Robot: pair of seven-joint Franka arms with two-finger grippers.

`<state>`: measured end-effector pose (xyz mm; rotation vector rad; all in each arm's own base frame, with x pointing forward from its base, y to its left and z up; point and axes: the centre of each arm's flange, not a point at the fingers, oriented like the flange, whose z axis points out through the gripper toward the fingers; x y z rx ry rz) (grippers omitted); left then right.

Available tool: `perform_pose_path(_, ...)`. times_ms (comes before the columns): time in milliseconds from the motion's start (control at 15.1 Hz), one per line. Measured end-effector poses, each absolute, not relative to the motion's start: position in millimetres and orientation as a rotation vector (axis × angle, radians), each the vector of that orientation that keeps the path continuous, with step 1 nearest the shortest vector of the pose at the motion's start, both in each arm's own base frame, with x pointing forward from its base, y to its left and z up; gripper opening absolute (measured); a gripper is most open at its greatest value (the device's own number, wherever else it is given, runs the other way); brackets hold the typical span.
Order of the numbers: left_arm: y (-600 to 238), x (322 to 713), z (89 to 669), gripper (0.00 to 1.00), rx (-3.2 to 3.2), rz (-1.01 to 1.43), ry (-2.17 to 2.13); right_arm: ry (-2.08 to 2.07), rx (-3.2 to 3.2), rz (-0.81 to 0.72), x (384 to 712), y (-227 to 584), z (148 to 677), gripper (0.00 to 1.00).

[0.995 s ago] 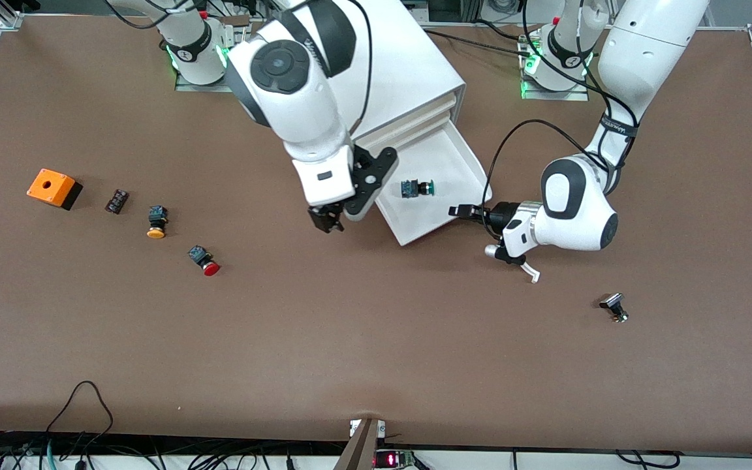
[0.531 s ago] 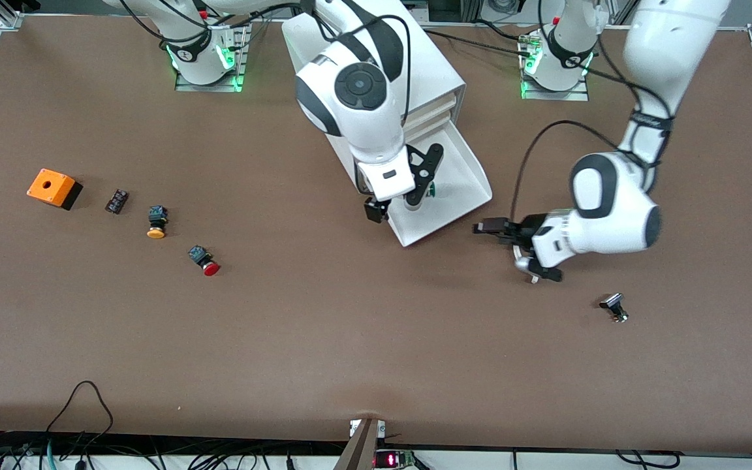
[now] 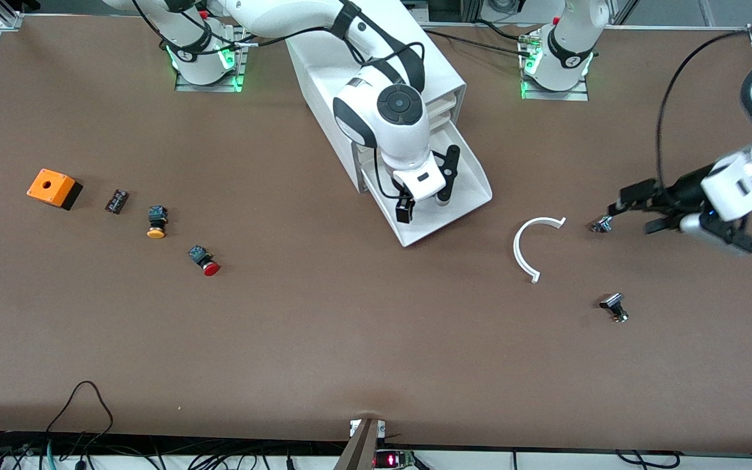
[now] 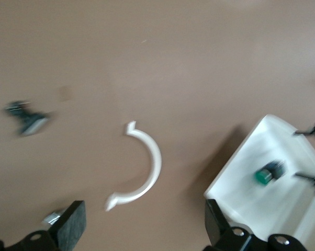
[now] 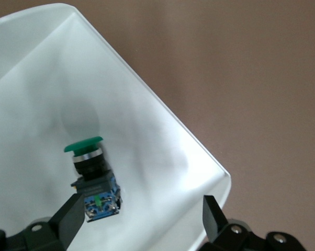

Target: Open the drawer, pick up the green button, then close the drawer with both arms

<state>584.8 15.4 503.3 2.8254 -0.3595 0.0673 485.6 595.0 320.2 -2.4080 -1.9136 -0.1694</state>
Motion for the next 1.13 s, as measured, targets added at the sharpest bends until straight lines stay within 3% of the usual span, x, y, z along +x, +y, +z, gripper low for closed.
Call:
perform_pose_path(265,17.3,552.2,555.5,1.00,3.068,-0.015,-0.364,-1.950,-2.388,-0.133,472.4,602.3,313.8,1.00)
perform_pose_path(1128,12.7,550.8,555.6,1.00,3.147,-0.045,-0.286,-2.080,-2.333,0.000,450.5,606.1,280.3,1.00)
